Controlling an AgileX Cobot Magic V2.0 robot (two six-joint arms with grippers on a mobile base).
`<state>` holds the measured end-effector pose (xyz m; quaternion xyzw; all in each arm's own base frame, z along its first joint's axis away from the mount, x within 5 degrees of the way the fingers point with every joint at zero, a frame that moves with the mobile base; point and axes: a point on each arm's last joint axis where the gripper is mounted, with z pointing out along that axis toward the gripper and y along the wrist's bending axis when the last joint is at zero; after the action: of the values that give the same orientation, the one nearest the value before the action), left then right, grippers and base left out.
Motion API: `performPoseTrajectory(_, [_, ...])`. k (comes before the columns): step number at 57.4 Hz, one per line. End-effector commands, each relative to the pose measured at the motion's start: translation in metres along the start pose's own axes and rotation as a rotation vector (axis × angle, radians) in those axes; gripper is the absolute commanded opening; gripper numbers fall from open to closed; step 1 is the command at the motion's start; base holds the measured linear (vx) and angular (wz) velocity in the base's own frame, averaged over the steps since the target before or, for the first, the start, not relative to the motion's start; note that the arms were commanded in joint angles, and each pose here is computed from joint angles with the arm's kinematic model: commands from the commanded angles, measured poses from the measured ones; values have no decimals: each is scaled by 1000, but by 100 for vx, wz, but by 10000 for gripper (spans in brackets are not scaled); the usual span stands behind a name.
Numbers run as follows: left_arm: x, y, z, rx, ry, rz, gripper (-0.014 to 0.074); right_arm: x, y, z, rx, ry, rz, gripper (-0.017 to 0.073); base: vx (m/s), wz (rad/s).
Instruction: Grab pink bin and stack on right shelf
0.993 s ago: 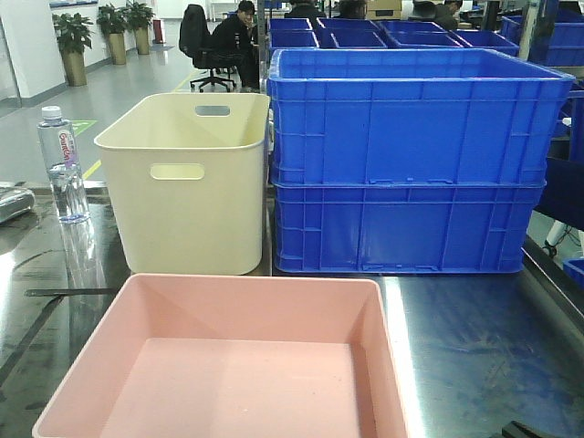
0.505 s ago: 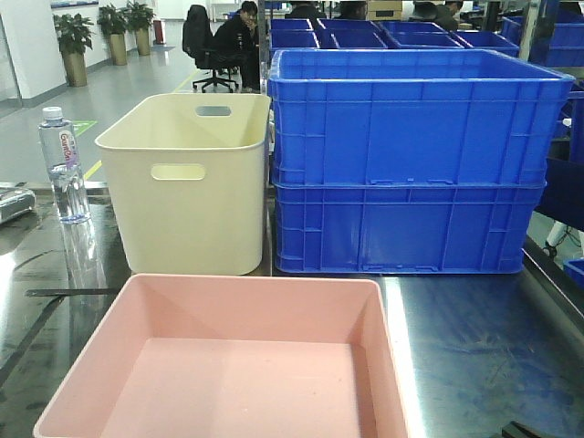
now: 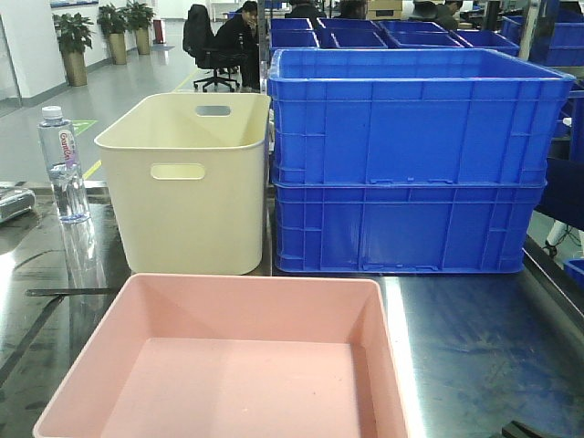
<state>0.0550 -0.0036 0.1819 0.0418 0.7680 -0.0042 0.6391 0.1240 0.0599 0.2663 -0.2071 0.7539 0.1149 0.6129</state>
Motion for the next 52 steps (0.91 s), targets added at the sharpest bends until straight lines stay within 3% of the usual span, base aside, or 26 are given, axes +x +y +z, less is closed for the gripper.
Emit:
performPoseTrajectory(1, [-1, 0, 1, -8, -62, -10, -5, -18, 0, -2, -13, -116, -10, -11, 0, 0])
performPoseTrajectory(19, [-1, 0, 1, -8, -62, -10, -5, -17, 0, -7, -7, -122, 13, -11, 0, 0])
performPoseTrajectory(21, [-1, 0, 1, -8, -62, -10, -5, -15, -2, -14, 14, -140, -23, -11, 0, 0])
performPoseTrajectory(24, [-1, 0, 1, -8, -62, -10, -5, -8, -6, -23, 60, -151, -35, -11, 0, 0])
performPoseTrajectory(38, [-1, 0, 1, -8, -62, -10, -5, 52, -14, -62, 291, -215, 63, -11, 0, 0])
performPoseTrajectory(52, [-1, 0, 1, -8, -62, -10, -5, 85, -11, -68, 342, -236, 88, -11, 0, 0])
